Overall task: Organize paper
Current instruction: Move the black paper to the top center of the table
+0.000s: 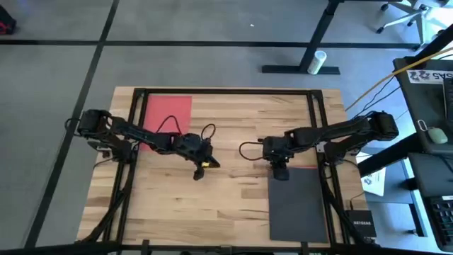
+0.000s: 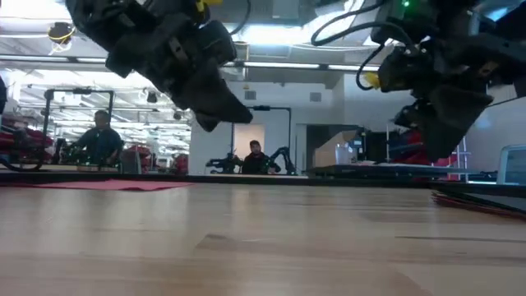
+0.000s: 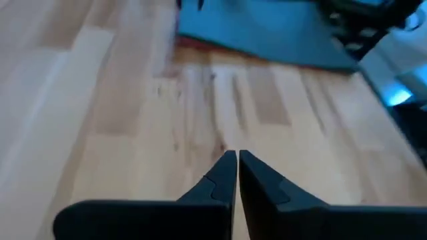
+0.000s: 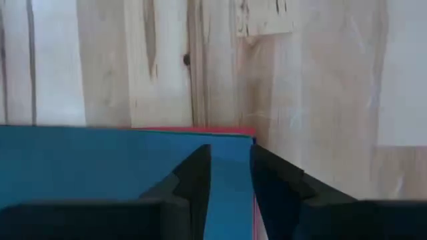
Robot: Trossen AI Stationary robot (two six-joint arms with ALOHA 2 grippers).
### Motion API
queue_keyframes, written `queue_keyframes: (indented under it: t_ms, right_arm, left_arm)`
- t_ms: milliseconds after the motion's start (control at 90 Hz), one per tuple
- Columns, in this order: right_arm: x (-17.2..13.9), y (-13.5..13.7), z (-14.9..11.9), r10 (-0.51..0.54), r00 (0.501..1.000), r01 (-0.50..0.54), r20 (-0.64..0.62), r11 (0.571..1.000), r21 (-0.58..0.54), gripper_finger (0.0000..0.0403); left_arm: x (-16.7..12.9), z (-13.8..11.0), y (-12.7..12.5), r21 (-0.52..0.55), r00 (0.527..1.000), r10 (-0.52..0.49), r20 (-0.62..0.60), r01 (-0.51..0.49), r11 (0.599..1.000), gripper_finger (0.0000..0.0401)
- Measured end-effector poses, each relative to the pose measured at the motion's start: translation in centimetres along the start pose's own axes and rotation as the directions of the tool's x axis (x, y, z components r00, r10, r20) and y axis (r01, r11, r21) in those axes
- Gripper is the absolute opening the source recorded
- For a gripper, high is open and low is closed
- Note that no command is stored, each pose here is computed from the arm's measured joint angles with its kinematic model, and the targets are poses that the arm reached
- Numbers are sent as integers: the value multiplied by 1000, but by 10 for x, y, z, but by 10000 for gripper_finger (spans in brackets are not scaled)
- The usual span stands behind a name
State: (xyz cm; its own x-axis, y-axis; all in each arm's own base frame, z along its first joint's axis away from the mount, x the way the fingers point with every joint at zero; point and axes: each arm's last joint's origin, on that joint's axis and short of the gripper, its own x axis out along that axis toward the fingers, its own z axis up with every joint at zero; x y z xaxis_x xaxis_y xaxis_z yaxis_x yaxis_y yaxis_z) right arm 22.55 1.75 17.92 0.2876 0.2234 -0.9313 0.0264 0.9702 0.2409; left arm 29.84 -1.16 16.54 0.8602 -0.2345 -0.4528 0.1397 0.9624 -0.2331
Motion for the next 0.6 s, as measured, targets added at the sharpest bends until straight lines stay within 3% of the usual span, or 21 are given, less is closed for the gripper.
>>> queue_keyframes:
  t_ms: [222,600]
  right_arm:
    - [13,-17,-14,-9,1000,10,-12,996,87,95]
    - [21,-23,-20,125,992,-126,13,986,104,95]
  left_arm:
    - [-4,-9,-2,-1,994,-78,77,79,997,0]
    - [-5,-11,-1,-6,993,-78,84,79,997,0]
